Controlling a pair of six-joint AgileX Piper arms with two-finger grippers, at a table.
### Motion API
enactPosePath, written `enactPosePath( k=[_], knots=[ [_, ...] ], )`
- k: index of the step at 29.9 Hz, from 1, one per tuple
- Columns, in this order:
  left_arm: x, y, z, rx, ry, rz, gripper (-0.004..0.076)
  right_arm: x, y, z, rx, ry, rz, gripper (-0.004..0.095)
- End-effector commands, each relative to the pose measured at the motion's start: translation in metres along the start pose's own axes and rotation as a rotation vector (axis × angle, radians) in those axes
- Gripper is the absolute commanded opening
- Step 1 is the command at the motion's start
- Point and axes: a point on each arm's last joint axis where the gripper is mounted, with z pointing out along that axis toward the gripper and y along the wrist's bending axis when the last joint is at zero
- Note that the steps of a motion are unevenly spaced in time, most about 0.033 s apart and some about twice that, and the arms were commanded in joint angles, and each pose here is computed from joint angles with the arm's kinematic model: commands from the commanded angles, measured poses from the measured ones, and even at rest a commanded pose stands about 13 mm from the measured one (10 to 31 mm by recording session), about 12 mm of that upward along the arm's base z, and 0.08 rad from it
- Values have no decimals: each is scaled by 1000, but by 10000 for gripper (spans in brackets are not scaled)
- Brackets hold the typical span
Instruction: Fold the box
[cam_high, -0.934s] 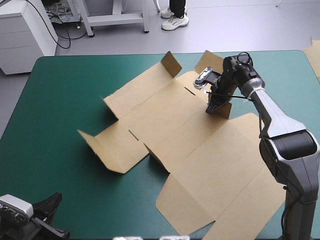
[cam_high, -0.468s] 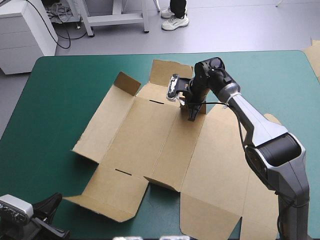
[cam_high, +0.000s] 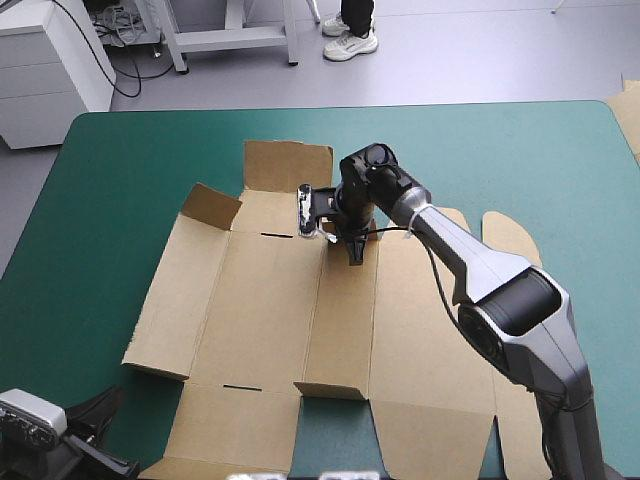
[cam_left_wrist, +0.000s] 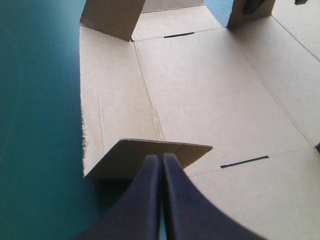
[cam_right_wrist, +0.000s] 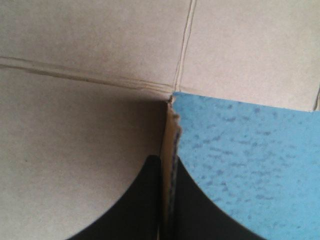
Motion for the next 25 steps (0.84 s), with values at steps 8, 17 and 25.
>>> enactPosePath(
  k=[8, 17, 25],
  knots=[
    [-12, -1, -3, 13, -77, -2, -8, -4, -13, -31, 145, -33, -31, -14],
    [-12, -1, -3, 13, -77, -2, -8, -4, -15, -33, 170, -41, -13, 337],
    [-12, -1, -3, 13, -77, -2, -8, -7, -23, -51, 250, -71, 6, 492]
  ],
)
